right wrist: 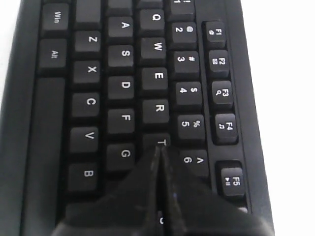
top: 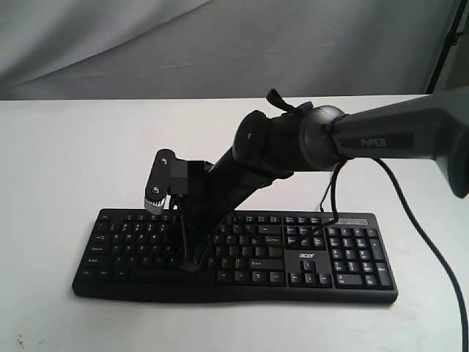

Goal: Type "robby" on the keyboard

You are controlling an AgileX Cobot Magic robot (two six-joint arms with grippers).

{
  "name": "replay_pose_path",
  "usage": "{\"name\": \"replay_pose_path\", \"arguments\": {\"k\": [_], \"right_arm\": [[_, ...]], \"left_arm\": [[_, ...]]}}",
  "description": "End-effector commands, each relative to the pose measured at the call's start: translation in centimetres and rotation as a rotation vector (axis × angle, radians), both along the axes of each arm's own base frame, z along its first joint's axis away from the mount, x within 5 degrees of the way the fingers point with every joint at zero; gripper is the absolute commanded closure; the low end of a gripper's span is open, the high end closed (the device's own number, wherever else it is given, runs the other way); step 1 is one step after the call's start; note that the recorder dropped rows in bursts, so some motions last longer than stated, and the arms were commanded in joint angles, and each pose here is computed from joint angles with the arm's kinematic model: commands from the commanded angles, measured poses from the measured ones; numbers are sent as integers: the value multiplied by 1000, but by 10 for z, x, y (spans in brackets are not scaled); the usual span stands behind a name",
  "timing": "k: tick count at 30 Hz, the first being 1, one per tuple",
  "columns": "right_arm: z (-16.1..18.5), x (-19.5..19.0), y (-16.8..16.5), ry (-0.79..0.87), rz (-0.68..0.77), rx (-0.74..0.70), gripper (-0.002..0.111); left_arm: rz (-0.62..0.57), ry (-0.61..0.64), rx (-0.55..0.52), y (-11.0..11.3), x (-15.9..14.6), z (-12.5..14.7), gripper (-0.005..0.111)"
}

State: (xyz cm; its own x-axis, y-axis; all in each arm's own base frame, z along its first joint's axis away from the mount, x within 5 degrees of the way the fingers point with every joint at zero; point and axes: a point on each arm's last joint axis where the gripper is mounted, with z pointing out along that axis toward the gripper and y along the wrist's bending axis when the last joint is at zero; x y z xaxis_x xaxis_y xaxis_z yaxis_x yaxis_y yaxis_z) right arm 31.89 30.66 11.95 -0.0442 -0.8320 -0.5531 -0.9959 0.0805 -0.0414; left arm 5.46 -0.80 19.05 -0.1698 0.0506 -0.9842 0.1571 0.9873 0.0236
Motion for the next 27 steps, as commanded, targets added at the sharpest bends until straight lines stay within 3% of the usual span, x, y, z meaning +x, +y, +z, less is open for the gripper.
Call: {"name": "replay_pose_path", "arguments": {"k": [1,10,17,23,27], "right_arm": [[-3,1,1,13,-1,1,108],[23,1,0,-33,-1,33,108],[75,-3,-4,-112,-15,110,108],[149,-18,-15,-248,-16,227,108],[227,-50,-40,-367,-53,394,108]], "left_arm": [[-6,-5,1,0,0,-1,107],[-6,-5,1,0,0,-1,107],[-6,-5,1,0,0,-1,107],[-6,-5,1,0,0,-1,107],[-6,-5,1,0,0,-1,107]]}}
